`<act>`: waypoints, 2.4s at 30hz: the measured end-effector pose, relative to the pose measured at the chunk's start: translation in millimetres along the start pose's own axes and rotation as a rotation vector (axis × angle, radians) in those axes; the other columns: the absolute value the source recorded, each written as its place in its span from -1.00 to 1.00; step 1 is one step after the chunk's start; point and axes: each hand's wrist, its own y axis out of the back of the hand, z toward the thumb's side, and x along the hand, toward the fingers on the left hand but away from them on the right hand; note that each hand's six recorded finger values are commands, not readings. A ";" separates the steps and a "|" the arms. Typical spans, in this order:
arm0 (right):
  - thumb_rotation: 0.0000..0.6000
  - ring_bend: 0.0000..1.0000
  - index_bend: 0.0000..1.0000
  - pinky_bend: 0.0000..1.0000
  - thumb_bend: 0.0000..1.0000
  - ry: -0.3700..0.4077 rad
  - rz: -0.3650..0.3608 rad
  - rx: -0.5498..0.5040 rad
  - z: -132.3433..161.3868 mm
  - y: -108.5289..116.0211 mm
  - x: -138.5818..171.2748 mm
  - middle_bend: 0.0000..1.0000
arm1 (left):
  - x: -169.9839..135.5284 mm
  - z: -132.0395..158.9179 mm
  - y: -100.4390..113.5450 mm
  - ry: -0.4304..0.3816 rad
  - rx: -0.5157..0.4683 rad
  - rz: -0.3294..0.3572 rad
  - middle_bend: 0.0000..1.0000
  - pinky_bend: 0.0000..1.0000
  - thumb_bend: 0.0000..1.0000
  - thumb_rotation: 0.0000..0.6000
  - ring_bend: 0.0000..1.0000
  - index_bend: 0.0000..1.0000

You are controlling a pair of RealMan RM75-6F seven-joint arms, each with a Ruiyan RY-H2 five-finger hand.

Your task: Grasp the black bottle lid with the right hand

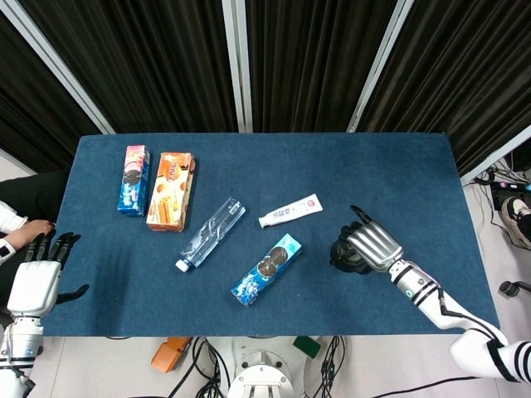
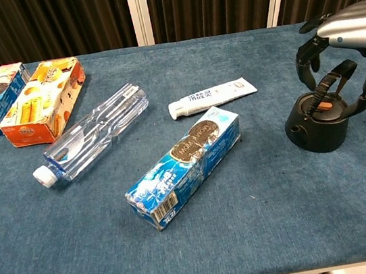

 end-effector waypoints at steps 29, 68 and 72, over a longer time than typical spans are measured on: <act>1.00 0.59 0.89 -0.76 -1.00 -0.033 0.101 -0.023 -5.1 -22.4 -3.2 0.57 | 1.9 -3.5 0.4 0.010 0.002 0.001 -0.78 -1.00 -0.90 1.00 -0.97 -0.73; -0.28 1.00 1.00 -0.33 -0.07 -0.050 -0.154 -0.253 -31.3 27.3 8.7 1.00 | 8.1 4.5 4.9 -0.005 0.007 0.002 -0.78 -1.00 -0.90 1.00 -0.97 -0.73; -0.21 1.00 1.00 -0.32 0.06 -0.058 -0.175 -0.256 -33.1 28.6 9.9 1.00 | 9.7 4.2 6.0 -0.004 0.004 0.006 -0.78 -1.00 -0.90 1.00 -0.97 -0.73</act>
